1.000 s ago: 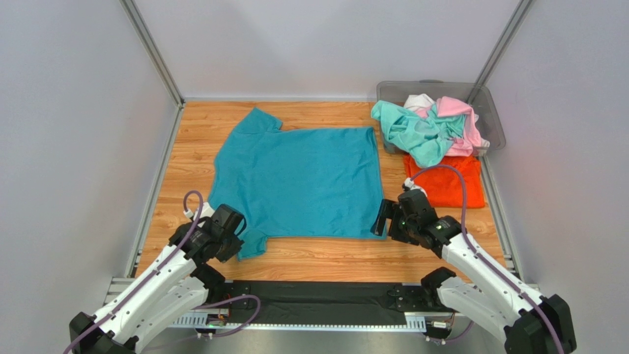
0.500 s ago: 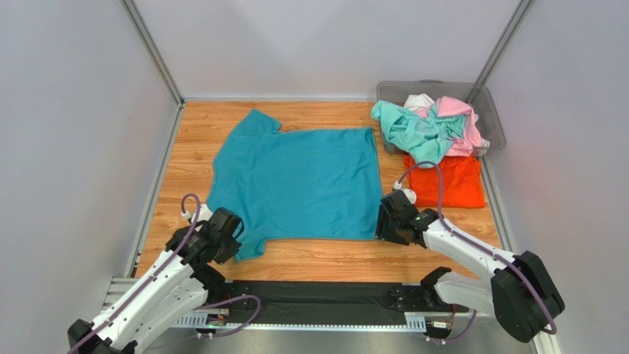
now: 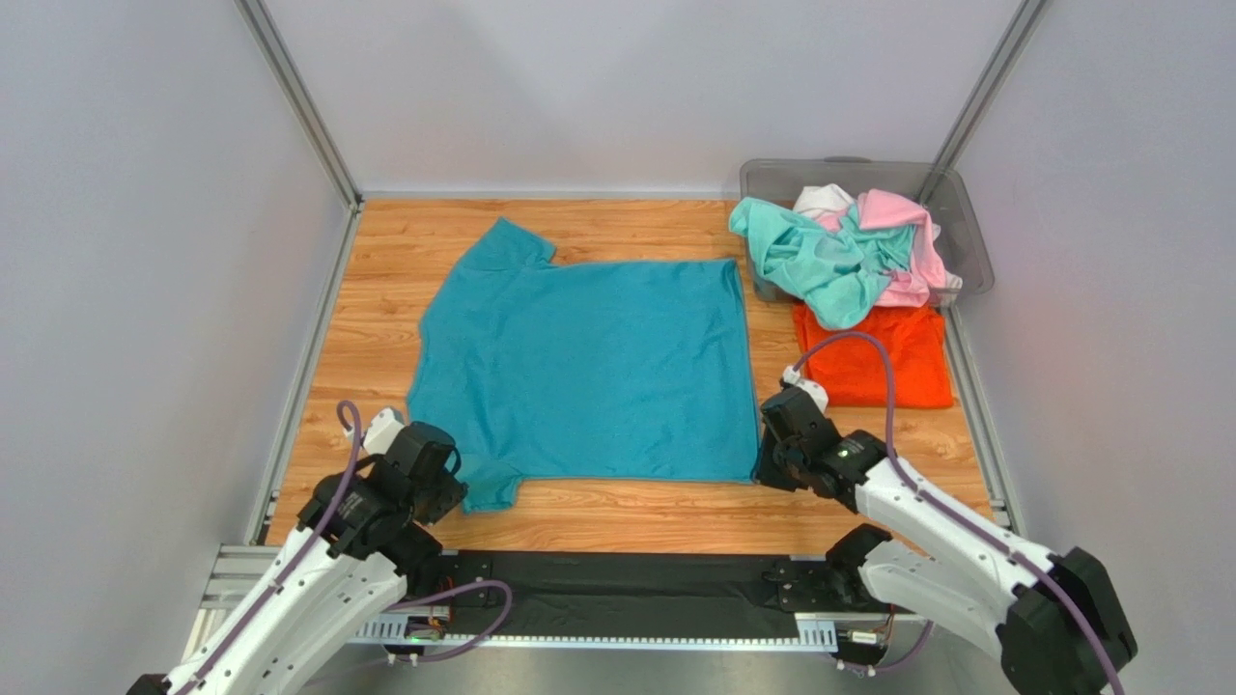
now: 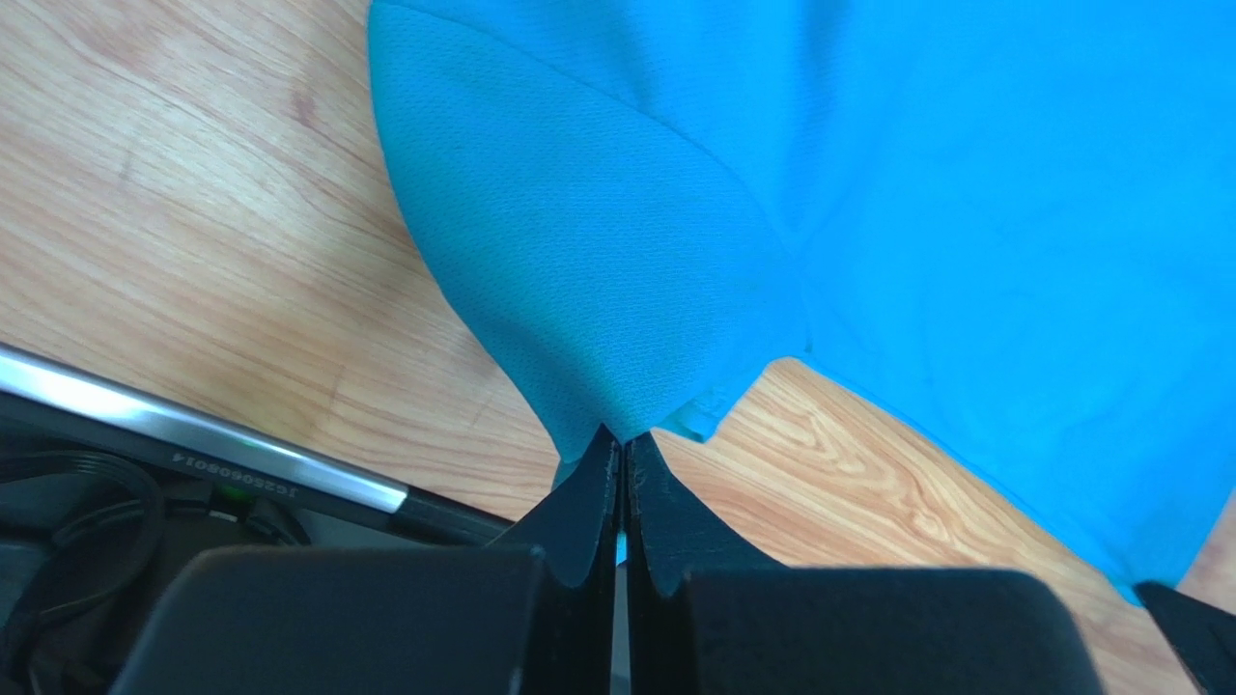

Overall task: Fold and stack the t-shirts
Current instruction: Fold the tshirt

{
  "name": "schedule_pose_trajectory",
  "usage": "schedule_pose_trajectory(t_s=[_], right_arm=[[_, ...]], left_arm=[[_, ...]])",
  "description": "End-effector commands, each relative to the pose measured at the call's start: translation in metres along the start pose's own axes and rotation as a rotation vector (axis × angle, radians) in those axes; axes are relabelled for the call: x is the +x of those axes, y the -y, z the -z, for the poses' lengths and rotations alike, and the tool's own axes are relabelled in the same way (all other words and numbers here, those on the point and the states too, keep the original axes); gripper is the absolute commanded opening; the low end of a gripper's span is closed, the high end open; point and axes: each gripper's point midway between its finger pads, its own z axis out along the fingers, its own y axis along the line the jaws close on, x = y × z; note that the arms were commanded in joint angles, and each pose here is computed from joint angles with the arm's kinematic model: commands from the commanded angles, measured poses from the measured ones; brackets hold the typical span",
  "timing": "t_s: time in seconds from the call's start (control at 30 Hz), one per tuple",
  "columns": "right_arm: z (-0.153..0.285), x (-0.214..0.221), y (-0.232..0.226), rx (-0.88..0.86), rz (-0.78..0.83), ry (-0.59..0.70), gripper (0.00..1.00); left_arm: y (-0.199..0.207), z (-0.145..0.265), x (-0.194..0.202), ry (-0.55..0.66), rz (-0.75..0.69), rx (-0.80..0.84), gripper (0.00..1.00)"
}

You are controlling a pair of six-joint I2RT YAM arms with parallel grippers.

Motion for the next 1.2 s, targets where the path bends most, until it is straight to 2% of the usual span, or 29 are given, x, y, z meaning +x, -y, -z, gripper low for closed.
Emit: schedule_pose_trajectory(t_s=[0.0, 0.23, 0.43, 0.57, 0.8, 0.9, 1.17], right_arm=[[0.022, 0.007, -0.003, -0.031, -0.021, -0.017, 0.00], [0.036, 0.023, -0.002, -0.075, -0.026, -0.056, 0.00], [0.044, -0.004, -0.017, -0.102, 0.009, 0.020, 0.00], [0.051, -0.033, -0.031, -0.098, 0.032, 0.095, 0.00], [0.058, -0.076, -0.041, -0.042, 0.039, 0.197, 0.00], [0.054, -0.092, -0.040, -0.027, 0.013, 0.196, 0.00], [0.035, -0.126, -0.050, -0.081, -0.027, 0.185, 0.00]], left_arm=[[0.004, 0.012, 0.004, -0.025, -0.006, 0.065, 0.00], [0.010, 0.023, 0.008, -0.048, 0.010, 0.157, 0.00], [0.026, 0.035, -0.011, 0.023, -0.002, 0.211, 0.00], [0.052, 0.040, -0.027, 0.075, -0.038, 0.261, 0.00], [0.081, 0.040, -0.062, 0.173, -0.096, 0.183, 0.00], [0.095, 0.038, -0.076, 0.209, -0.121, 0.148, 0.00], [0.125, 0.004, -0.107, 0.176, -0.125, 0.102, 0.00]])
